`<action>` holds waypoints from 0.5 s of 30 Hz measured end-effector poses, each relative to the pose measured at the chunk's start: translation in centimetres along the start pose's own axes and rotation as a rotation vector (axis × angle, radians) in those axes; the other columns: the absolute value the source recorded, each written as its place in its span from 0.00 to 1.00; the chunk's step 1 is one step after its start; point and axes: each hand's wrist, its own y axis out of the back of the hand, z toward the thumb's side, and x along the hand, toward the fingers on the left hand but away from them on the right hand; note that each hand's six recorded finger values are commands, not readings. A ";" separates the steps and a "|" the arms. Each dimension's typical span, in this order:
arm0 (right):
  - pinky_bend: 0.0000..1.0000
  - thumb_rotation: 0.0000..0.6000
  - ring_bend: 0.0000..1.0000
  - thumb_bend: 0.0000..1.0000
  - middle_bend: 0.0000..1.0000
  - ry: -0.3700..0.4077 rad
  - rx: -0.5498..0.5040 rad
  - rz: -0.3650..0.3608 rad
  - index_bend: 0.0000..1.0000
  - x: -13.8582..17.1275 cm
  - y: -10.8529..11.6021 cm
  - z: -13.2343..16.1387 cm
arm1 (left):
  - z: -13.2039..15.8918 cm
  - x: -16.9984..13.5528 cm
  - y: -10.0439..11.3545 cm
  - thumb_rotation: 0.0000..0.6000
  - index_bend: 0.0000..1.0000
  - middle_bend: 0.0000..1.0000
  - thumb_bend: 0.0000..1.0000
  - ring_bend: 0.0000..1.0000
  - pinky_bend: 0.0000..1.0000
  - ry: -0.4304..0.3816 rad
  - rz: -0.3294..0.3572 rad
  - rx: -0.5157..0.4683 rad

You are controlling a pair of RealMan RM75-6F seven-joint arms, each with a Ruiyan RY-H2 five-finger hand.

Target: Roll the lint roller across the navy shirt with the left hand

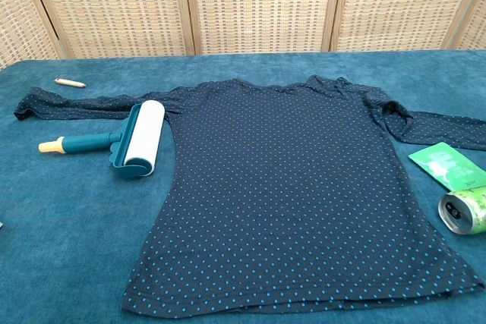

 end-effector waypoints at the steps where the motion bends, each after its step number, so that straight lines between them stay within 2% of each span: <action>1: 0.00 1.00 0.00 0.02 0.00 -0.001 0.000 0.002 0.00 0.0 0.0 0.0 | 0.0 0.1 0.0 1.00 0.00 0.01 0.00 0.06 0.19 0.001 -0.001 0.004; 2: 0.00 1.00 0.00 0.02 0.00 -0.002 0.000 0.002 0.00 0.0 -0.1 0.0 | 0.0 0.5 0.1 1.00 0.00 0.04 0.00 0.11 0.25 0.001 -0.002 0.006; 4: 0.00 1.00 0.00 0.02 0.00 -0.003 0.000 0.001 0.00 -0.1 -0.1 -0.1 | 0.1 1.3 0.4 1.00 0.00 0.22 0.00 0.29 0.40 -0.001 -0.004 0.004; 7: 0.00 1.00 0.00 0.02 0.00 -0.006 0.001 0.001 0.00 -0.1 -0.1 -0.1 | 0.4 2.8 0.5 1.00 0.00 0.44 0.00 0.45 0.50 -0.005 -0.022 -0.004; 11: 0.00 1.00 0.00 0.02 0.00 -0.012 0.003 0.005 0.00 -0.2 -0.2 -0.3 | 0.7 5.1 0.5 1.00 0.01 0.64 0.00 0.58 0.58 -0.016 -0.057 -0.005; 13: 0.00 1.00 0.00 0.02 0.00 -0.013 0.004 0.007 0.00 -0.2 -0.3 -0.3 | 0.8 6.2 0.4 1.00 0.09 0.72 0.00 0.64 0.61 -0.020 -0.078 -0.005; 15: 0.00 1.00 0.00 0.02 0.00 -0.015 0.005 0.009 0.00 -0.3 -0.3 -0.4 | 1.0 7.4 0.1 1.00 0.18 0.76 0.00 0.67 0.63 -0.025 -0.110 -0.003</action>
